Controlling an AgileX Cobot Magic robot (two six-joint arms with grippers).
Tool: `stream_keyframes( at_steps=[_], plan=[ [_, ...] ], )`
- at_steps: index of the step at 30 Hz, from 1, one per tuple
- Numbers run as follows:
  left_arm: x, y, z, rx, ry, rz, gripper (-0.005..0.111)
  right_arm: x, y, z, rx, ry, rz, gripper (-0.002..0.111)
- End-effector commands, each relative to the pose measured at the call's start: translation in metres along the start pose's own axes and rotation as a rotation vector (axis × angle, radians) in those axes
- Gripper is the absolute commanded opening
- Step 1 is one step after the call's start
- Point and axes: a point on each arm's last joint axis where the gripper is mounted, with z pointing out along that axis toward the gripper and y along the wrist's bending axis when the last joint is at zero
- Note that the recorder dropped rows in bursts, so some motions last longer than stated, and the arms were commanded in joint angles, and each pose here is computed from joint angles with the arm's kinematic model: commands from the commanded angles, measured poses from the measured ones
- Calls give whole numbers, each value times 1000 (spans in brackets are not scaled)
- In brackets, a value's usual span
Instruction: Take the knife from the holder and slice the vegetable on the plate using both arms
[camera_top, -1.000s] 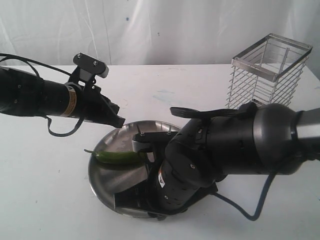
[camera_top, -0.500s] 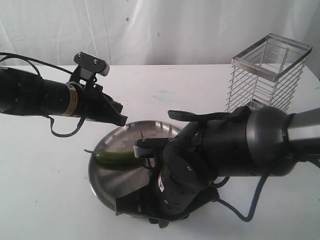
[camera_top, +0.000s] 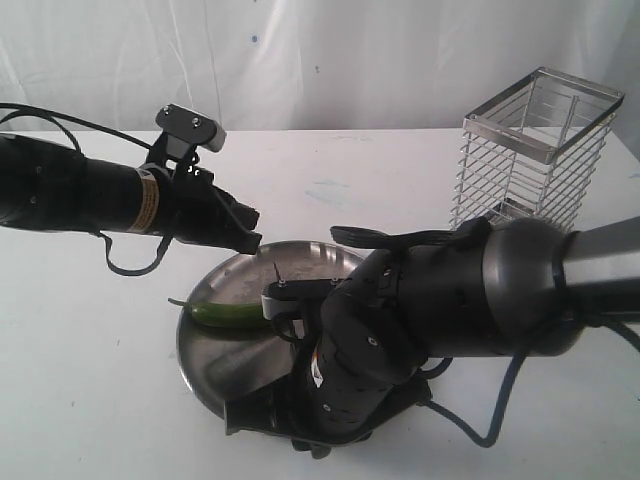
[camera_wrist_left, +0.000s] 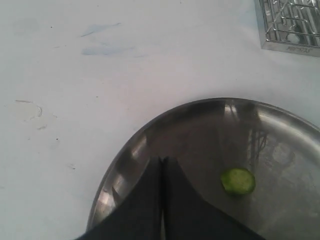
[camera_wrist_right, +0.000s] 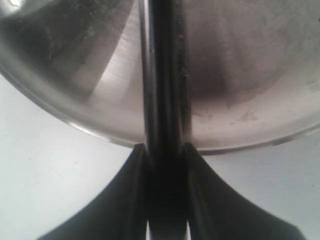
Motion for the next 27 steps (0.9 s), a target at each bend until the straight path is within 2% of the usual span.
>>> stream_keyframes(
  at_steps=[1, 4, 8, 13, 27],
  plan=[
    [2, -3, 2, 35, 1, 1, 0, 0, 0, 4, -4, -9, -19, 0],
    [18, -1, 18, 63, 43, -50, 0, 0, 0, 4, -3, -10, -21, 0],
    [24, -1, 28, 92, 27, -129, 0, 0, 0, 4, -1, -8, -21, 0],
    [25, -11, 35, 224, -34, -160, 0, 0, 0, 4, -1, -7, -21, 0],
    [62, -2, 60, 180, 103, -192, 0, 0, 0, 4, -1, -7, -21, 0]
  ],
)
